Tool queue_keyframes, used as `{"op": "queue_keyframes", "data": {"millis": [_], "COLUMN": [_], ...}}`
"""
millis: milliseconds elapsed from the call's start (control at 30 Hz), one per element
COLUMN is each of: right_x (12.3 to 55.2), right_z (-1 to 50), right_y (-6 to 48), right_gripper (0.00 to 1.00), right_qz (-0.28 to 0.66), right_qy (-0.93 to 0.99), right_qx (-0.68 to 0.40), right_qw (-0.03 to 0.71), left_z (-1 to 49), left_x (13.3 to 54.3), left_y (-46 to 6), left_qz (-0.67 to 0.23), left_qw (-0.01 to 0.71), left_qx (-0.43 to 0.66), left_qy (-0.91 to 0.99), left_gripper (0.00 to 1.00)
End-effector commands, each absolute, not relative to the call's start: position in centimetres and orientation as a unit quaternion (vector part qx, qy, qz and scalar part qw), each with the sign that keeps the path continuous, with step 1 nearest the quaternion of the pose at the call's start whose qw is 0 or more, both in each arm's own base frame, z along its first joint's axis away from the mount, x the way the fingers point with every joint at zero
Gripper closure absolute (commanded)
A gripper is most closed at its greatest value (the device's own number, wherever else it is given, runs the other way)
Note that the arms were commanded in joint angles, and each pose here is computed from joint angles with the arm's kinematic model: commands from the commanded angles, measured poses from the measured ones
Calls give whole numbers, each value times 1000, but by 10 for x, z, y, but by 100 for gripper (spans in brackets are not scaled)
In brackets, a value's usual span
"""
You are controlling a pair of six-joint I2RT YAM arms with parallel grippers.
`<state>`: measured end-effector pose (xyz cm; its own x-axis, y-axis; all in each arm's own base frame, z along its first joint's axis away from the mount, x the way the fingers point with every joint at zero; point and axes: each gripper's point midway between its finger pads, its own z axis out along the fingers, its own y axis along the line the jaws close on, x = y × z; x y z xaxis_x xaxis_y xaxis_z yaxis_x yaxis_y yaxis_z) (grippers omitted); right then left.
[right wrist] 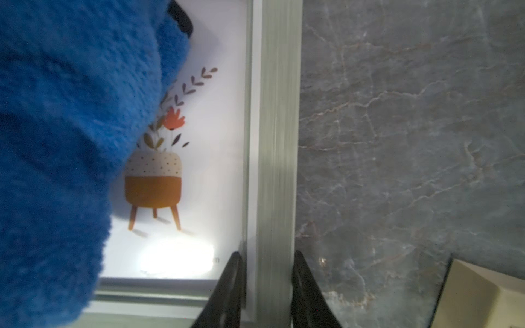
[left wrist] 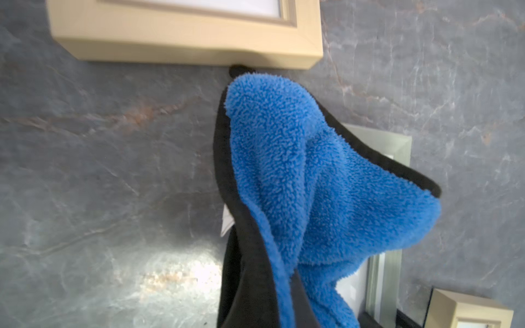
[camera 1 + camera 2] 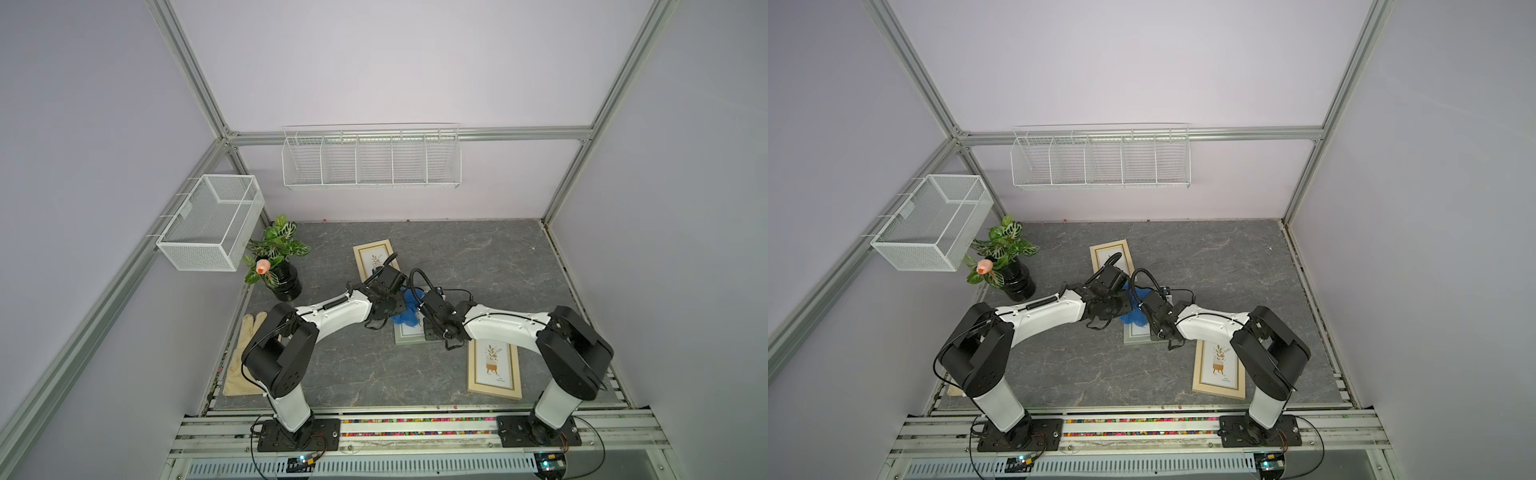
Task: Wipe the picture frame with a cloth
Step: Wipe the dirt from the picture frame.
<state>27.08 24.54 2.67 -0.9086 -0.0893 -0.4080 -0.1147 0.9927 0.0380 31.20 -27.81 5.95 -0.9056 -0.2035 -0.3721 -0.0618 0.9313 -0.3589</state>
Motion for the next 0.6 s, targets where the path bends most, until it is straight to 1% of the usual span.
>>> {"op": "queue_keyframes", "data": {"millis": [0,67,167,300,400,500,567], "right_x": [259,259,260,261,260,259,258], "right_z": [14,14,14,13,13,14,12], "right_y": [222,223,224,226,225,222,218], "right_gripper": [83,83,83,83,83,83,83], "right_qz": [-22,-21,-19,-18,-19,-23,-27], "right_qy": [980,980,980,980,980,980,980], "right_qx": [-65,-65,-66,-67,-65,-64,-63], "right_qw": [187,186,186,186,186,187,186], "left_z": [43,32,26,33,32,26,23], "left_x": [279,259,241,240,244,246,247], "left_y": [-289,-288,-291,-314,-326,-314,-288], "left_qz": [-179,-185,-213,-254,-264,-247,-219], "left_qw": [179,166,157,161,155,156,163], "left_qx": [-70,-83,-103,-89,-85,-95,-113], "left_qy": [965,965,959,950,948,951,955], "left_gripper": [100,100,100,100,100,100,100]}}
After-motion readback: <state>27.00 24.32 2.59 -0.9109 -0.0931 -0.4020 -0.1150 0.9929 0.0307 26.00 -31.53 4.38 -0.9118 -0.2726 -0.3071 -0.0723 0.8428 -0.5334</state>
